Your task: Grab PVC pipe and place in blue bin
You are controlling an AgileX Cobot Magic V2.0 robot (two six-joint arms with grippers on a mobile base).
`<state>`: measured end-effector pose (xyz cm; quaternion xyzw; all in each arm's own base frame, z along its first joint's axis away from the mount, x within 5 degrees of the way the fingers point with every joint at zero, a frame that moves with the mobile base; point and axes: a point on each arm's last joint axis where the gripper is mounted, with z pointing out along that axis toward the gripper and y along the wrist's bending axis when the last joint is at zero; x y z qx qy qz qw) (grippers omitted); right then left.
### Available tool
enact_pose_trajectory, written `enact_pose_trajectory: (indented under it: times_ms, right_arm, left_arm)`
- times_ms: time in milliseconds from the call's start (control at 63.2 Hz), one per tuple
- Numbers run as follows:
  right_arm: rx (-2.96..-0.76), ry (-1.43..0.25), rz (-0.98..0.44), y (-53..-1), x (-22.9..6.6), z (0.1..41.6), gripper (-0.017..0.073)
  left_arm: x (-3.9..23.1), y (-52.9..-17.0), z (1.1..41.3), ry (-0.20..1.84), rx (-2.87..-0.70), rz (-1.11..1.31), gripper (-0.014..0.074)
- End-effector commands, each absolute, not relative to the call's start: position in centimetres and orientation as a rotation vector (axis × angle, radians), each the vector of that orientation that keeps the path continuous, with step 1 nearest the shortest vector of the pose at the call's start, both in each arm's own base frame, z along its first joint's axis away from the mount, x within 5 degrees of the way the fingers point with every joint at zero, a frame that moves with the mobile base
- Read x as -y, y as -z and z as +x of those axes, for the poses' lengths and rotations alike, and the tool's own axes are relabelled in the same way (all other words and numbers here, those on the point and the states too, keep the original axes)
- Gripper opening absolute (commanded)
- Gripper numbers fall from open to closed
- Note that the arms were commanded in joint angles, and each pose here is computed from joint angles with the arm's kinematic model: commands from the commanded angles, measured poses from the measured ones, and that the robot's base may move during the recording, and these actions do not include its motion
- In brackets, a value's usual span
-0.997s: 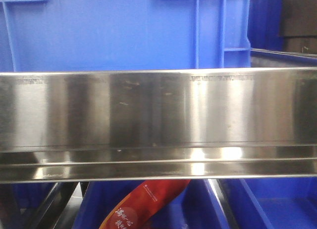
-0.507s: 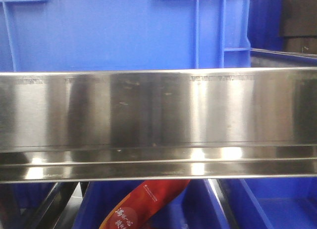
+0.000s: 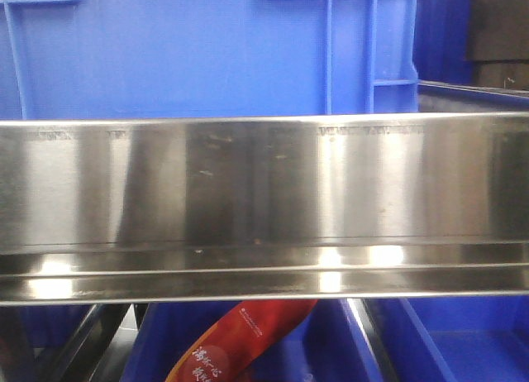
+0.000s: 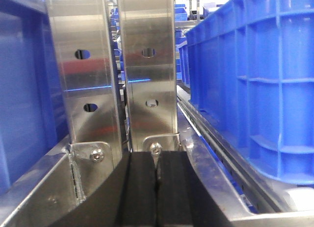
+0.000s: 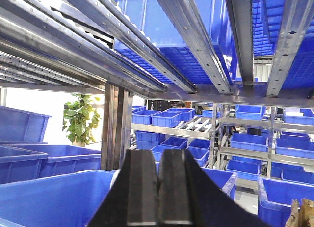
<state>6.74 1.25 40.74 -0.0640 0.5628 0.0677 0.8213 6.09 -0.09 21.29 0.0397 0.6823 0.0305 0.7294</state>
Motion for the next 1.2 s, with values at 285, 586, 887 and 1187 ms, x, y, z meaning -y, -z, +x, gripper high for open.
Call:
enact_pose_trajectory:
  times_ms: [285,586,887,1187]
  right_arm:
    - [-1.182,-0.143,-0.124,-41.04,-1.10,6.46,-0.0162]
    - [-1.182,-0.143,-0.124,-41.04,-1.10,6.46,-0.0162]
    - [-1.182,-0.143,-0.124,-41.04,-1.10,6.46,-0.0162]
    - [-1.182,-0.143,-0.124,-41.04,-1.10,6.46,-0.0162]
  left_arm:
    - [-0.42,-21.21,6.06,-0.170,-1.516,0.056,-0.0111]
    - [-0.70,-21.18,6.04,-0.243,-1.521,0.055,-0.0111]
    - [-0.70,-21.15,6.04,-0.270,-1.525,0.082,-0.0111]
    - [-0.70,-21.15,6.04,-0.272,-1.525,0.084,-0.0111]
